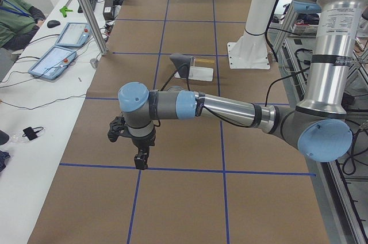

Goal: Hang towel on rack

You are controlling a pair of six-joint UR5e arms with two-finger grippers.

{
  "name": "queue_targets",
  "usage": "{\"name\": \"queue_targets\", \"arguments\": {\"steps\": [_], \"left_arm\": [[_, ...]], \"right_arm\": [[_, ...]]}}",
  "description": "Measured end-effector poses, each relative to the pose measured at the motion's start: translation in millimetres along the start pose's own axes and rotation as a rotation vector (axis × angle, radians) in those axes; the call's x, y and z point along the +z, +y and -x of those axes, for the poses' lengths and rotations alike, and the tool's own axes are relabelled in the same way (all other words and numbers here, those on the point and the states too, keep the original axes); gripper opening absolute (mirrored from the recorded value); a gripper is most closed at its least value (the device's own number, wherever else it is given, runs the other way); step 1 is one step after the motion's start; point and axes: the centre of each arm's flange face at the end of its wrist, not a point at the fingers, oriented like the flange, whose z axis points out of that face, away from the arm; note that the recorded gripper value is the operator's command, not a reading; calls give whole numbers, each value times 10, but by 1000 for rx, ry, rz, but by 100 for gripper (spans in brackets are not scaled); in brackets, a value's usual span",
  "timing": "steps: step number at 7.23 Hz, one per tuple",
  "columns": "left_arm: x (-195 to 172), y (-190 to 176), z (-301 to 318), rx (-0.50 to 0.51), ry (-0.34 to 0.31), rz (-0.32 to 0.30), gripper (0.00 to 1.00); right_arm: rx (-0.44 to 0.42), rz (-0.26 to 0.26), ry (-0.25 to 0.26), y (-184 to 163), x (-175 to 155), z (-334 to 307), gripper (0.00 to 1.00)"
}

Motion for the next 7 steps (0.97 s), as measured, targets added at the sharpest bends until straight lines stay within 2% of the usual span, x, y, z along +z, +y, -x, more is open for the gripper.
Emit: {"name": "queue_targets", "arguments": {"steps": [7], "left_arm": [[28, 26, 8, -3, 4, 4, 99]], "right_arm": [[1, 1, 0, 6, 4, -3, 100]]}}
